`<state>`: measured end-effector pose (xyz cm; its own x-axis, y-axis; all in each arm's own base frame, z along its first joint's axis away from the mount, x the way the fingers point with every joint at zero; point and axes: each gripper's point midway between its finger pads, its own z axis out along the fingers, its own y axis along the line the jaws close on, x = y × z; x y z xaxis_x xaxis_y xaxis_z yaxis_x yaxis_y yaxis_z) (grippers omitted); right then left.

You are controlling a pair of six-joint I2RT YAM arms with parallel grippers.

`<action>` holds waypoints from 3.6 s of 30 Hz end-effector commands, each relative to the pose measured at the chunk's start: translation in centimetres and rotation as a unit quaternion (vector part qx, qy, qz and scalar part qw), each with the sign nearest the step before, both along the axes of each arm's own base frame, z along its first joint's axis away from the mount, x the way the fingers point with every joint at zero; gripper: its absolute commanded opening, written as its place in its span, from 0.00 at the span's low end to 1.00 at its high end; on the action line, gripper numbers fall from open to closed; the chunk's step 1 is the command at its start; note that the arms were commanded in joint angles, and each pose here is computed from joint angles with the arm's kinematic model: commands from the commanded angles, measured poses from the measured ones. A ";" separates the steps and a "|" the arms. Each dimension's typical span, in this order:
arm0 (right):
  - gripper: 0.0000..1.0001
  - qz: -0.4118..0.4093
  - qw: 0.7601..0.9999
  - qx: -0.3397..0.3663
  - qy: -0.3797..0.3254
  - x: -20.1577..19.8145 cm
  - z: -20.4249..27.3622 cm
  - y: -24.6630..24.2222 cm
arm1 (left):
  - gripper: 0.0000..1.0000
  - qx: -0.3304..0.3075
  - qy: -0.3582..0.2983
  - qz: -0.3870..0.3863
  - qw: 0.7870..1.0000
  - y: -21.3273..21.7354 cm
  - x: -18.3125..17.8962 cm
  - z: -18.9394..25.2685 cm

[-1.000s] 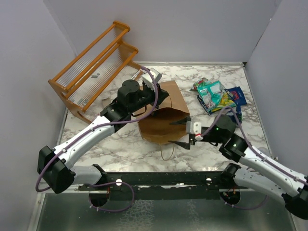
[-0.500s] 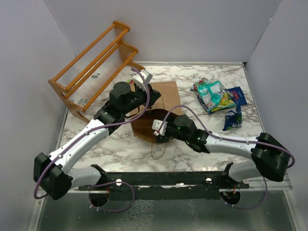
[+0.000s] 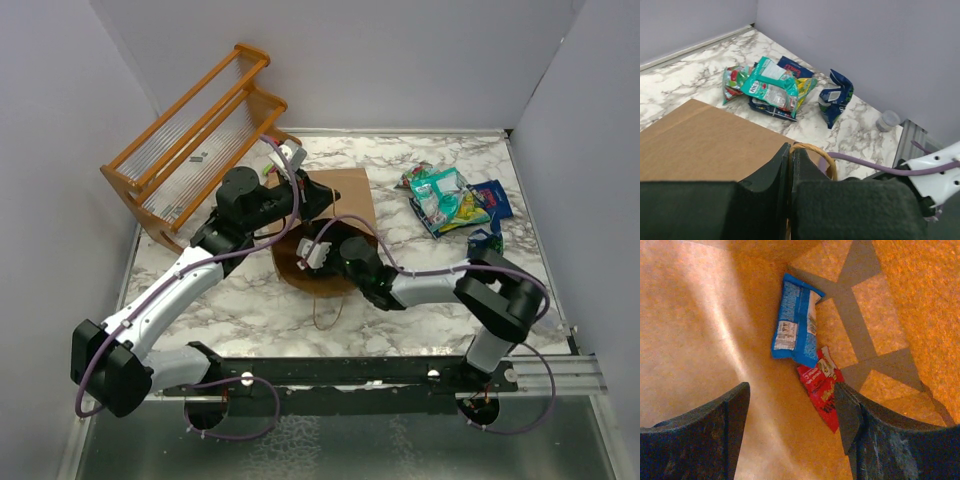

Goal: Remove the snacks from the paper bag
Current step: Take out the snack from the paper bag.

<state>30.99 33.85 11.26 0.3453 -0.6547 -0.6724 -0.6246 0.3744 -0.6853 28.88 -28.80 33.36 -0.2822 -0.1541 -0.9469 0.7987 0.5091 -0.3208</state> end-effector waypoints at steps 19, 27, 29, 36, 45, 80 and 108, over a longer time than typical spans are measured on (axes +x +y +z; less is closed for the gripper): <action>0.75 -0.095 0.994 0.021 -0.046 7.6 -2.1 4.3 | 0.00 -0.044 -0.011 -0.082 0.996 -1.3 -3.0 1.6; 0.67 -0.106 0.994 0.030 -0.006 7.4 -3.0 2.7 | 0.00 -0.025 -0.017 -0.042 0.999 -0.5 -1.9 1.2; 0.65 -0.110 0.993 0.031 -0.005 6.8 -2.7 1.7 | 0.00 -0.018 -0.013 -0.012 1.000 0.0 -1.0 0.8; 0.65 -0.065 0.996 0.061 0.018 4.0 -1.7 1.2 | 0.00 -0.003 -0.005 0.022 1.000 0.8 0.1 0.3; 0.76 -0.067 0.991 0.113 0.003 6.3 -1.0 4.2 | 0.00 -0.020 -0.024 -0.048 0.998 -0.4 -1.9 0.8; 0.67 -0.061 0.986 0.074 0.137 10.9 -8.8 9.0 | 0.00 -0.018 -0.001 -0.074 0.997 -1.7 -2.5 -0.2; 0.14 -0.019 0.976 0.140 0.167 4.2 -1.7 5.2 | 0.00 0.023 0.022 0.044 0.999 0.4 1.1 -2.4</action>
<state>37.28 39.20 6.63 0.0438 -0.5149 -0.8561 -0.7599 0.5392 -0.3631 28.63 -29.38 31.11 -0.3314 -0.1358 -0.9337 0.7866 0.5066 -0.3529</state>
